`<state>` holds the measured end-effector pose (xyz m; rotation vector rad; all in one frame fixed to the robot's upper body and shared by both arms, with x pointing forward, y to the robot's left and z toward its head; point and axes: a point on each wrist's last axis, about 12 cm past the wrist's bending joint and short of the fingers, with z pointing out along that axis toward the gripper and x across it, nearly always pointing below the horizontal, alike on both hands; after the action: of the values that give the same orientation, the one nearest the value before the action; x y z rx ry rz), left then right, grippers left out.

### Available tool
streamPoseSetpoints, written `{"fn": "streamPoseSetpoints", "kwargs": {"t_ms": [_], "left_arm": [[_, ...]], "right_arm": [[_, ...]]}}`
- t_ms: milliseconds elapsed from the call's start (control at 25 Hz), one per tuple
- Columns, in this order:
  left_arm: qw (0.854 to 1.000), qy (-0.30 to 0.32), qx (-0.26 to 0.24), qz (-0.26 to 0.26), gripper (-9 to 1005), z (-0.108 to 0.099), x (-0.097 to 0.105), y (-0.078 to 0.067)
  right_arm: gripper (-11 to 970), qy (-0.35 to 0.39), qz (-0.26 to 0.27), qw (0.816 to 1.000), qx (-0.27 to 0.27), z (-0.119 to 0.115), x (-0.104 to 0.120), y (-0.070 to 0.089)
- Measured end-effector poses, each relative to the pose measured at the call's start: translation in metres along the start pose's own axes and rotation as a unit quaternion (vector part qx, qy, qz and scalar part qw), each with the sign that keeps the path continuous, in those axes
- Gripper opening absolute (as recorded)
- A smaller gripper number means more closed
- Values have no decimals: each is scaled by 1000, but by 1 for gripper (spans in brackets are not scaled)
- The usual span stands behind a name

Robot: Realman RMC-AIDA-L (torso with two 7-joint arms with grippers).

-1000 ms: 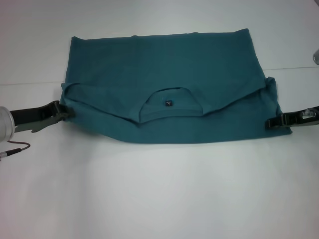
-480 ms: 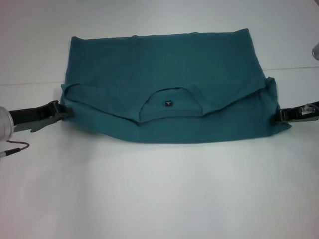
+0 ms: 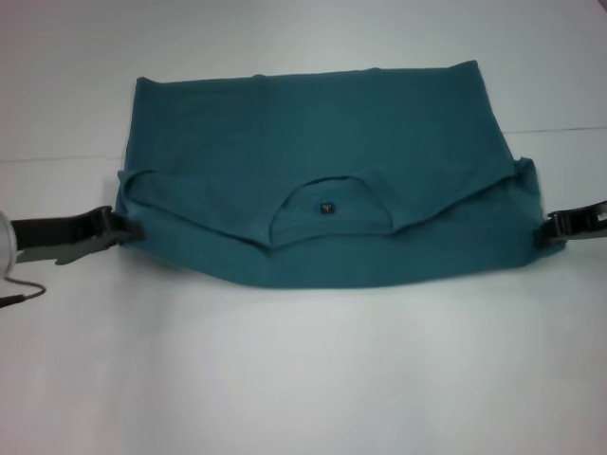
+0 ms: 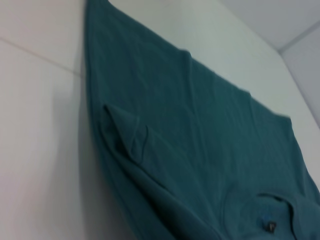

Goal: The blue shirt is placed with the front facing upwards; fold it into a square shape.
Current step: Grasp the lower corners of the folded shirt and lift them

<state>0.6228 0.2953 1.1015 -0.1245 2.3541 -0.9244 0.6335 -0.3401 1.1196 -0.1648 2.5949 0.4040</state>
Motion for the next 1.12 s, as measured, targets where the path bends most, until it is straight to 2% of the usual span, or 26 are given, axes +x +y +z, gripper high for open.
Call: {"fn": "streamPoseSetpoints", "kwargs": {"t_ms": [160, 320, 560, 880, 1120], "left_arm": [[999, 44, -5, 16, 67, -13, 2, 0], [996, 87, 14, 25, 68, -30, 9, -5], [989, 146, 33, 19, 68, -62, 29, -3], [972, 233, 19, 2, 67, -89, 65, 9], [964, 264, 28, -5, 67, -96, 78, 11]], "right_arm": [[45, 25, -5, 1000, -18, -19, 2, 1], [45, 87, -7, 996, -23, -33, 12, 3], [46, 154, -19, 987, -27, -46, 29, 11], [45, 232, -34, 970, -66, -50, 51, 18], [45, 262, -33, 961, -80, -49, 64, 22]]}}
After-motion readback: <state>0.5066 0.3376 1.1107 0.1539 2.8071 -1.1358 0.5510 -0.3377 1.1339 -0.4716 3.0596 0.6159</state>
